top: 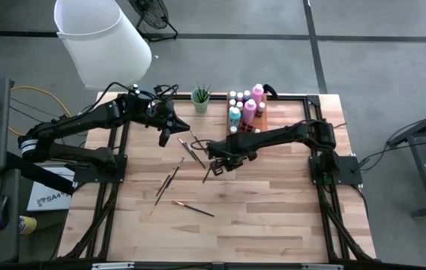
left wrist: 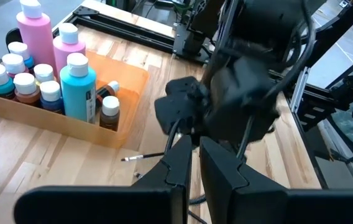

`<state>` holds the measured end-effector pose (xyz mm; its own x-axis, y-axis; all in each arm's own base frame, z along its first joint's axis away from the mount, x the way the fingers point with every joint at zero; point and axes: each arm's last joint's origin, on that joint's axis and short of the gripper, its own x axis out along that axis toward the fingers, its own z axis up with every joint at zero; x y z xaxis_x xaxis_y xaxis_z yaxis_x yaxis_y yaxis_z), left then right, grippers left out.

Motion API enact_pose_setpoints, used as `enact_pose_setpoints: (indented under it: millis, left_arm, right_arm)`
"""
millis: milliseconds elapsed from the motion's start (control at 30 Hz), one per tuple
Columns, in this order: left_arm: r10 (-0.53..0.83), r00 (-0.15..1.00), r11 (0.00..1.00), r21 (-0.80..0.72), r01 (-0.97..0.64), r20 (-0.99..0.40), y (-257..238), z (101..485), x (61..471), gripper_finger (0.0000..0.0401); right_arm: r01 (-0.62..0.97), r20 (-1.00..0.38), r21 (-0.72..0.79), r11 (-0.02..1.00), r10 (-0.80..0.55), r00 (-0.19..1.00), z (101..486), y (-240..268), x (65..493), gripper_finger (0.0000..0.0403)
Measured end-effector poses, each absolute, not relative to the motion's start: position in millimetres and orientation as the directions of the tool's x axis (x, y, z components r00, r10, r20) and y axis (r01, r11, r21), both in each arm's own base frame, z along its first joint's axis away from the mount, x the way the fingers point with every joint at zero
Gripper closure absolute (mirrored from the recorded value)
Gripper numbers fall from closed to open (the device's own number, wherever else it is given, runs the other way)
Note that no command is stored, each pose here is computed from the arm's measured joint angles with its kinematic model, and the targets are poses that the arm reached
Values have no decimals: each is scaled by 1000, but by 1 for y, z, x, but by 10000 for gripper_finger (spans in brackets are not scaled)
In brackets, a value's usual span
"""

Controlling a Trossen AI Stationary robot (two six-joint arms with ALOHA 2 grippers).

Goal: Pick & Place Paint Supplies
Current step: Put the black paint brush into the green cup

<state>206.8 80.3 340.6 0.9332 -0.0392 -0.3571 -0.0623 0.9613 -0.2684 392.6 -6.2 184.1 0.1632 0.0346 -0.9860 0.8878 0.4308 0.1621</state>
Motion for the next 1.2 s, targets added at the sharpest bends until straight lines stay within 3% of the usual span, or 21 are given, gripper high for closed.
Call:
enact_pose_setpoints:
  millis: [433,733,900,1200]
  left_arm:
    - [-34,947,966,-253,-51,-320,81,344,208,371]
    - [-19,985,971,-239,-22,-170,83,360,212,360]
    - [-8,997,965,-262,-14,-81,83,369,213,311]
    - [-9,997,958,-286,30,77,83,385,213,173]
  right_arm:
    - [818,-900,294,494,-146,411,276,-5,361,399]
    - [697,-714,306,648,-328,618,325,-3,351,399]
    - [647,-620,260,717,-389,681,341,-2,349,399]
    - [528,-461,186,829,-401,791,365,2,351,399]
